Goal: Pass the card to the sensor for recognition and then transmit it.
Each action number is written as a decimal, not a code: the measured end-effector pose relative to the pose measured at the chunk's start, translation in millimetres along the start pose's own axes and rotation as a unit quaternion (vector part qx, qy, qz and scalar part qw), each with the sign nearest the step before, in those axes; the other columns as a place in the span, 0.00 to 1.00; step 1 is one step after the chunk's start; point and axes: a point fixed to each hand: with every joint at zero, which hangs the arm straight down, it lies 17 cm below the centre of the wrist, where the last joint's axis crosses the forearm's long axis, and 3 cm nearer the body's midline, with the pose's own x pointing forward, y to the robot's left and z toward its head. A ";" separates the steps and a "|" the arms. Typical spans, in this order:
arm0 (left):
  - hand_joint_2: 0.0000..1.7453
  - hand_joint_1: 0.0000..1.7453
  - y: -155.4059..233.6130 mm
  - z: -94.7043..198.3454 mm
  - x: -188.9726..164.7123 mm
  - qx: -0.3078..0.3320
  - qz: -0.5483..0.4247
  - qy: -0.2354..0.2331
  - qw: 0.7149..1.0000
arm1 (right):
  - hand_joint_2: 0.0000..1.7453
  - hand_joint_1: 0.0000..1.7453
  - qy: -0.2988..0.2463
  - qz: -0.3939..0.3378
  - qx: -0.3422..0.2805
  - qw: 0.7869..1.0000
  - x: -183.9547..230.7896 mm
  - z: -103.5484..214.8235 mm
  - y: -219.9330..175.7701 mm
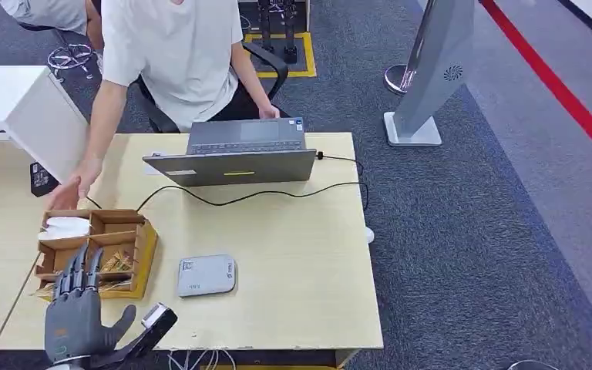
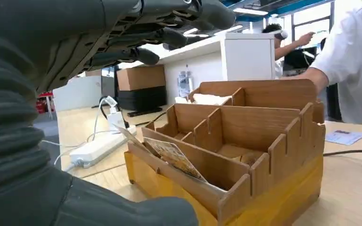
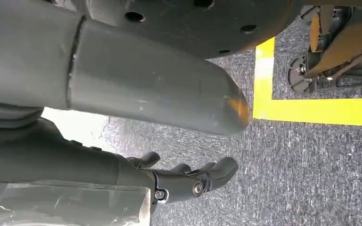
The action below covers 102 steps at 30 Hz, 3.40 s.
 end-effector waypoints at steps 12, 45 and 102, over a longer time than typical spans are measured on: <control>1.00 0.00 -9.4 21.8 -25.2 -0.012 -0.002 0.023 1.000 | 0.00 0.00 0.001 0.000 -0.001 1.000 -0.8 -0.5 -1.5; 1.00 0.00 3.8 -1.4 -90.8 0.048 -0.059 0.089 0.993 | 0.00 0.00 -0.003 0.015 -0.005 1.000 0.5 -1.3 -4.8; 1.00 0.00 0.4 -30.7 -88.8 0.061 -0.083 0.076 0.992 | 0.00 0.00 -0.007 0.037 -0.003 0.999 1.7 -1.2 -4.3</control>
